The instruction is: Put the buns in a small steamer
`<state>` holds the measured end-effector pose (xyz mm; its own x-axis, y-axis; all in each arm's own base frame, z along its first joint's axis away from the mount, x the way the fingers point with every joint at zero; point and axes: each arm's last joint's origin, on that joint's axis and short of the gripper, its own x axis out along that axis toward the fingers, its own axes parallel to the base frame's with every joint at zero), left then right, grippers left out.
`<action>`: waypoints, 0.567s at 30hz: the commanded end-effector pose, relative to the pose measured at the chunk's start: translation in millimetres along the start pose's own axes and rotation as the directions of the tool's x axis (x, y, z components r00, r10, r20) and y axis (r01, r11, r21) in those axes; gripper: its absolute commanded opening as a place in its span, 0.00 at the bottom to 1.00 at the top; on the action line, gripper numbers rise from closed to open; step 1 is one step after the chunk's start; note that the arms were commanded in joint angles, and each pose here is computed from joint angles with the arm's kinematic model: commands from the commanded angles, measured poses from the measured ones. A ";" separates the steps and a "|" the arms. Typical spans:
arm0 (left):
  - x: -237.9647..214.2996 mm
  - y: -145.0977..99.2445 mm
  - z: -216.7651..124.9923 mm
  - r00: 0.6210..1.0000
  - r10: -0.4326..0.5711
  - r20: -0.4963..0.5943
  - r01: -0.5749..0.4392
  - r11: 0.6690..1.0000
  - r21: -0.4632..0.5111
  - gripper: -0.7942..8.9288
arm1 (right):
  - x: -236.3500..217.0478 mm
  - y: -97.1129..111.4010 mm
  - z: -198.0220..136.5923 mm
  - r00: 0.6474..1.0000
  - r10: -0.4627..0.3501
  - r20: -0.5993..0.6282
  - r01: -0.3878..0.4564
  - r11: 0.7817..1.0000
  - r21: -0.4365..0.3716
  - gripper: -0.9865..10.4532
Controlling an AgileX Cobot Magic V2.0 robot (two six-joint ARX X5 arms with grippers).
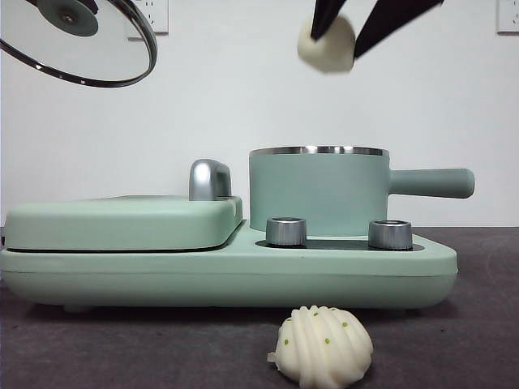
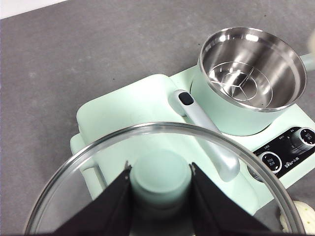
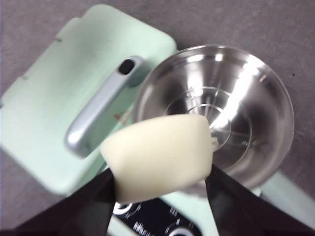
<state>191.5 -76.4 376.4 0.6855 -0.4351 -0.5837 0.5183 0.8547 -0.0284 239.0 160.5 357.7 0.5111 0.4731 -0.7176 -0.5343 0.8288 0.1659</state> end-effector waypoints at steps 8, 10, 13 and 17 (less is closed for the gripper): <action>-3.9 -0.7 6.6 0.999 -0.001 0.043 0.001 1.000 0.007 0.09 | 76.4 -27.3 20.7 0.997 -0.021 -0.076 0.021 1.000 -0.003 0.31; -3.9 -0.7 6.6 0.999 -0.001 0.043 0.001 1.000 0.009 0.09 | 90.8 -31.4 23.4 0.995 -0.025 -0.095 0.026 1.000 0.003 0.31; -3.9 -0.7 6.6 0.999 -0.001 0.043 0.001 1.000 0.009 0.09 | 106.6 -35.4 27.9 0.993 -0.029 -0.114 0.028 1.000 -0.010 0.31; -3.9 -0.7 6.7 0.999 -0.001 0.043 0.001 1.000 0.009 0.09 | 121.5 -37.4 34.9 0.992 -0.030 -0.120 0.027 0.999 -0.027 0.31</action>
<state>191.5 -76.4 376.4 0.6855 -0.4351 -0.5837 0.5183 0.8547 -0.0284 339.1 191.1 287.2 0.4362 0.3977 -0.8072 -0.5131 0.8469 0.1400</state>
